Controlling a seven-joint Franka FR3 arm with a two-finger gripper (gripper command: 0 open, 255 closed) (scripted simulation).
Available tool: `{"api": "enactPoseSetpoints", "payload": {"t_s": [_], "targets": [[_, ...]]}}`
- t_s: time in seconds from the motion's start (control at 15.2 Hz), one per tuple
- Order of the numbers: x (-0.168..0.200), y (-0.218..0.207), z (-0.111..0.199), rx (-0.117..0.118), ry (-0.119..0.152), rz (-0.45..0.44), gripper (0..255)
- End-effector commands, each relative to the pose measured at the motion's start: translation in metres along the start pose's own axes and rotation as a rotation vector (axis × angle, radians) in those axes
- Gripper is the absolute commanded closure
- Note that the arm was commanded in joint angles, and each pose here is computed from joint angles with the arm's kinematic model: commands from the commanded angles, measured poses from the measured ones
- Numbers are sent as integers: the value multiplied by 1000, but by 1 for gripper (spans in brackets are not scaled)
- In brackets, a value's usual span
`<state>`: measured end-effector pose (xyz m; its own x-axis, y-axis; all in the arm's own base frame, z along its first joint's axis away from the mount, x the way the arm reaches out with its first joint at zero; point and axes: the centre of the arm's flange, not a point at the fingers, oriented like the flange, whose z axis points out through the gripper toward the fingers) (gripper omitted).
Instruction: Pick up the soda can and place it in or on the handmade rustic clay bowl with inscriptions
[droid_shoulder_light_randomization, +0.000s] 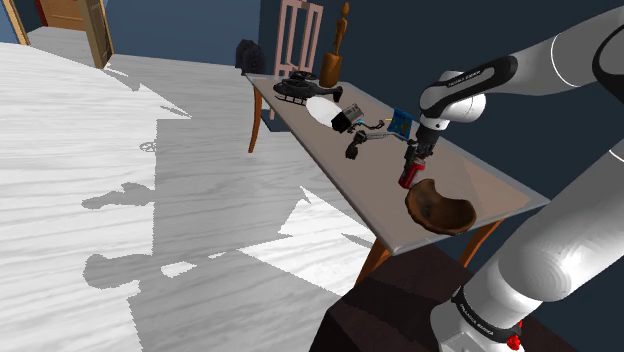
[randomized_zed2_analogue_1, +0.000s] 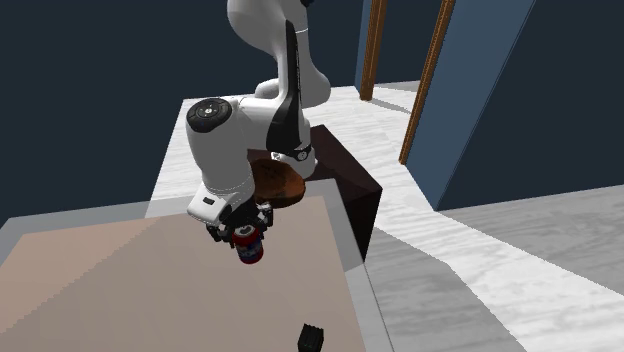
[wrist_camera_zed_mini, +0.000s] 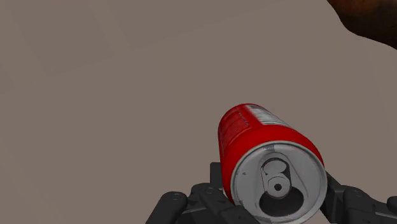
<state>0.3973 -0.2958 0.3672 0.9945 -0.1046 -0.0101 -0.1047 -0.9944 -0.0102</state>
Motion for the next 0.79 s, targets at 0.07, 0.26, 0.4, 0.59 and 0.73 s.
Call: {"api": "enactPoseSetpoints", "payload": {"t_s": [0.07, 0.26, 0.4, 0.59, 0.73], "targets": [[0, 0, 0, 0, -1, 0, 255], [0, 0, 0, 0, -1, 0, 255], [0, 0, 0, 0, -1, 0, 255], [0, 0, -16, 0, -1, 0, 255], [0, 0, -26, 0, -1, 0, 255]]}}
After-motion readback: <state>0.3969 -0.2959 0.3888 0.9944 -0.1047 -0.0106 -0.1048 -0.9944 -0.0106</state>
